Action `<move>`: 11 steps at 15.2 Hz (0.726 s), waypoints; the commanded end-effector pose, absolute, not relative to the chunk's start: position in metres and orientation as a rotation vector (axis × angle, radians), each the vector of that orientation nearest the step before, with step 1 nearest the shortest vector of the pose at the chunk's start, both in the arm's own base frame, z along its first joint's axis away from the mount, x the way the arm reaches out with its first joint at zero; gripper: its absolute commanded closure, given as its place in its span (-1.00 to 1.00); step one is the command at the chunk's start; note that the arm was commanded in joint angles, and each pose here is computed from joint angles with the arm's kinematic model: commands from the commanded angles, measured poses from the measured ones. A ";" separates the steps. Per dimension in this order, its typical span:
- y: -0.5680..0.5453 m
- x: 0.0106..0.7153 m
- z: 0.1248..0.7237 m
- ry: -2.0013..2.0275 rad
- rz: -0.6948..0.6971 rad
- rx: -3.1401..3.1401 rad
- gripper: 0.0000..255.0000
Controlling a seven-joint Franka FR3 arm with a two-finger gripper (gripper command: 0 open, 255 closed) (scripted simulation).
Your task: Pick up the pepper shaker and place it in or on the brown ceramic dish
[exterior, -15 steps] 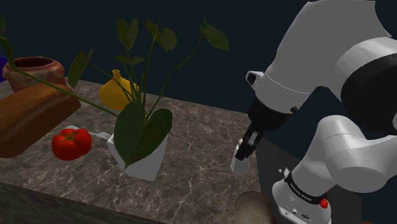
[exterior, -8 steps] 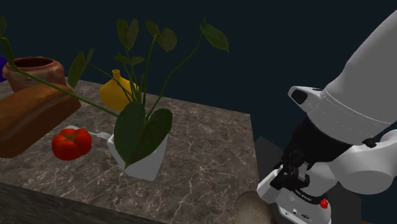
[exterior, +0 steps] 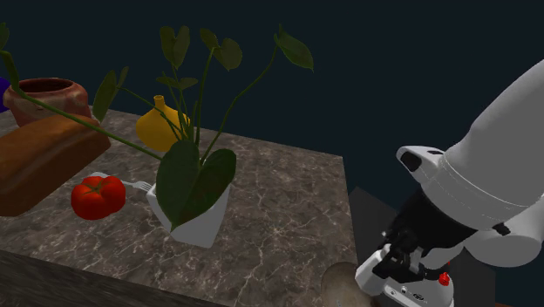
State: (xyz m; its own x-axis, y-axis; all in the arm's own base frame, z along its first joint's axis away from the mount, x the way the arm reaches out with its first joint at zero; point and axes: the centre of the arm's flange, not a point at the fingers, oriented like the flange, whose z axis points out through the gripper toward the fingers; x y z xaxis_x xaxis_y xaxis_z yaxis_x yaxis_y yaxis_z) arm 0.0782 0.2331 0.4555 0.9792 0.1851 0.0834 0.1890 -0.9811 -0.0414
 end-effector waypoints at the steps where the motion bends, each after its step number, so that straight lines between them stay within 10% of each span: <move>1: 0.234 0.078 0.445 -0.290 -0.123 -3.076 1.00; 11: 0.234 0.078 0.399 -0.290 -0.123 -3.076 1.00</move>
